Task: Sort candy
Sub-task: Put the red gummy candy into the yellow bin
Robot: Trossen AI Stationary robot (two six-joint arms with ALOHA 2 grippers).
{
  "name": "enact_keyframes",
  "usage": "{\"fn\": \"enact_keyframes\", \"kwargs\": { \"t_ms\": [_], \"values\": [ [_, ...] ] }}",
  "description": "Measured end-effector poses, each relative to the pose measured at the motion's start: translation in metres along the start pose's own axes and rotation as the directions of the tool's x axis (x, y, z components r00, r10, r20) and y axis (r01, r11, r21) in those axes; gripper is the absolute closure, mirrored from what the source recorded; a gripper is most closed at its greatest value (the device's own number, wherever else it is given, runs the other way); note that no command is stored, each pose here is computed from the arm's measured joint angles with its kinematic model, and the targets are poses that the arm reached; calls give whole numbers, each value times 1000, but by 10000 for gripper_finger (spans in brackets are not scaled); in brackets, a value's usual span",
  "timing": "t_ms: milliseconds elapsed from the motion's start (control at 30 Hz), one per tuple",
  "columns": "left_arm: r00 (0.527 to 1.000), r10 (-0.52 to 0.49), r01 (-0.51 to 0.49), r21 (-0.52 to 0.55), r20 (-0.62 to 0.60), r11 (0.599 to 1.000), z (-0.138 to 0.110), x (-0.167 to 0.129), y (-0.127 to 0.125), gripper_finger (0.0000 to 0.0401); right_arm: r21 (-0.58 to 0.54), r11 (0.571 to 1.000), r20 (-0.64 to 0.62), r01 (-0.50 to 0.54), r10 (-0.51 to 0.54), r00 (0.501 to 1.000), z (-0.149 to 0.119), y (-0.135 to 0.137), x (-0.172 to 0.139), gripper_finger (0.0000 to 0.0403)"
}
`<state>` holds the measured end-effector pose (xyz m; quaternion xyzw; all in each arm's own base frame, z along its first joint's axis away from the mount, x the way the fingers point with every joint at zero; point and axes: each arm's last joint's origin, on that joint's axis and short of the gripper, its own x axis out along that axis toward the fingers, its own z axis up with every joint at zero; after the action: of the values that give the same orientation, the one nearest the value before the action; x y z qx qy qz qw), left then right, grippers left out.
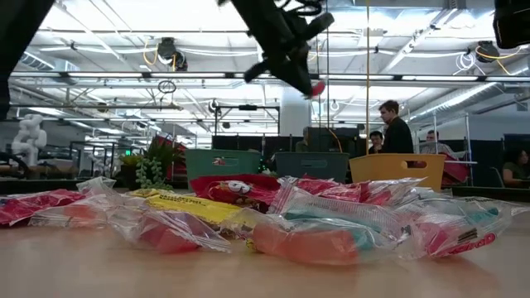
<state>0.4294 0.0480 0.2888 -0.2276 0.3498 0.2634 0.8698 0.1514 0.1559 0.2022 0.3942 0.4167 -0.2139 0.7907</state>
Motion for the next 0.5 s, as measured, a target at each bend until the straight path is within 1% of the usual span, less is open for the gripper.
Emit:
{"fn": "enact_keyframes", "kwargs": {
  "t_ms": [100, 233, 333, 500],
  "values": [
    [997, -63, 62, 34, 51, 998, 29, 12, 17, 400, 51, 999, 9, -1, 1, 1000, 0, 0, 0, 200],
    [984, -154, 145, 107, 84, 984, 58, 34, 33, 401, 125, 992, 38, -8, 3, 999, 1, 0, 0, 200],
    [971, -225, 211, 150, 82, 966, 71, 61, 39, 401, 178, 984, 63, -16, 5, 998, 2, 0, 0, 200],
    [951, -299, 281, 191, 72, 940, 81, 106, 37, 401, 236, 971, 90, -26, 5, 996, 3, 0, 0, 200]
  ]
}}
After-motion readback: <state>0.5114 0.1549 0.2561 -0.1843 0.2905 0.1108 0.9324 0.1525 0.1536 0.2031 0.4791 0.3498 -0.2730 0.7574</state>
